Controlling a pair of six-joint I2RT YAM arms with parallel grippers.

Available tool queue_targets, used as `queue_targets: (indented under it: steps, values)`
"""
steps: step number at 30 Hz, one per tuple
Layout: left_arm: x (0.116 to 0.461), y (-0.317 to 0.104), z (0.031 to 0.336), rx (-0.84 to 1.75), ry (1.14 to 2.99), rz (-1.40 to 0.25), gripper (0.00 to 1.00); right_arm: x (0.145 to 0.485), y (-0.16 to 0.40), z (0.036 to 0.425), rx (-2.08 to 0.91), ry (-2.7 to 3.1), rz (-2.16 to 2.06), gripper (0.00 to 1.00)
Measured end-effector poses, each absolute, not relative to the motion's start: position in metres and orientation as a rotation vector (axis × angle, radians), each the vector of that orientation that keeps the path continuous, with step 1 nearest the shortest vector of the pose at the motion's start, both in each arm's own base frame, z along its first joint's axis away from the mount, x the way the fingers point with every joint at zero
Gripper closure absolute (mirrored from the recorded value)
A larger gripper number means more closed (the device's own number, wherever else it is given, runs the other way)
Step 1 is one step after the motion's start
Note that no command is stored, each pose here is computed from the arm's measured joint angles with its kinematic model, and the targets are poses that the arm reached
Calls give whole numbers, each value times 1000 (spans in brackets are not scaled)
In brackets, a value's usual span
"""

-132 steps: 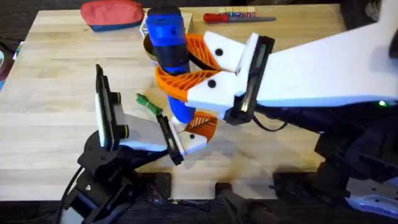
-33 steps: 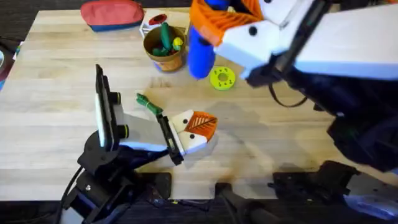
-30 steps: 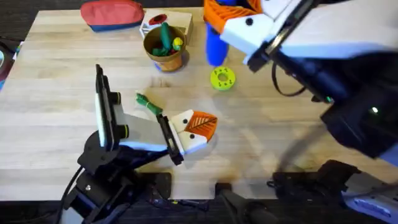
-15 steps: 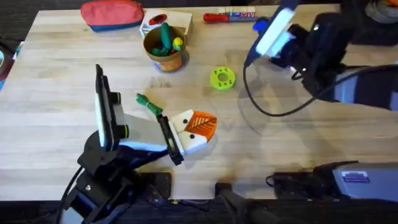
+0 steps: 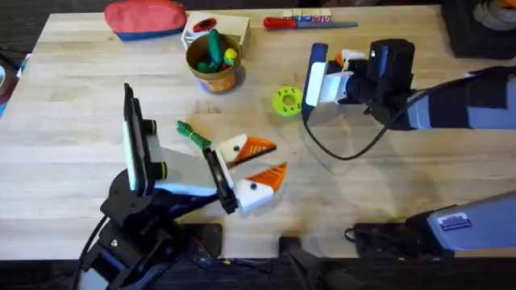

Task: Pick up the gripper from the table and insert it into the empty holder that is missing its gripper. Then pick up a screw, insert it into the mounting hole, and use the screwdriver to tighten it. Finally, clean up the table by picking up the vegetable and placing it into the bucket.

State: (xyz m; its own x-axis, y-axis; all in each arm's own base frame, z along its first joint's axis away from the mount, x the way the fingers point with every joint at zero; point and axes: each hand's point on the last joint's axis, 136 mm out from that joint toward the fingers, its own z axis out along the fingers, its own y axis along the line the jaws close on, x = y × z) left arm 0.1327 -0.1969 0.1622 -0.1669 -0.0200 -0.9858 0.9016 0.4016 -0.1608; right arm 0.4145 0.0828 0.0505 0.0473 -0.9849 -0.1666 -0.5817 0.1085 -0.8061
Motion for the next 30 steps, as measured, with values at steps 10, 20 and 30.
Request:
queue_targets:
  steps: [10, 20, 30]
  values:
    - [133, -197, 162, 819, 1510, -1004, 6, 418, 84, 70, -1192, 1830, -487, 10]
    - [165, -165, 169, 534, 1702, -838, 6, 394, 81, 169, -590, 1885, -177, 10]
    - [174, -75, 195, 53, 2153, -399, 6, 369, 105, 229, -419, 1774, 108, 10]
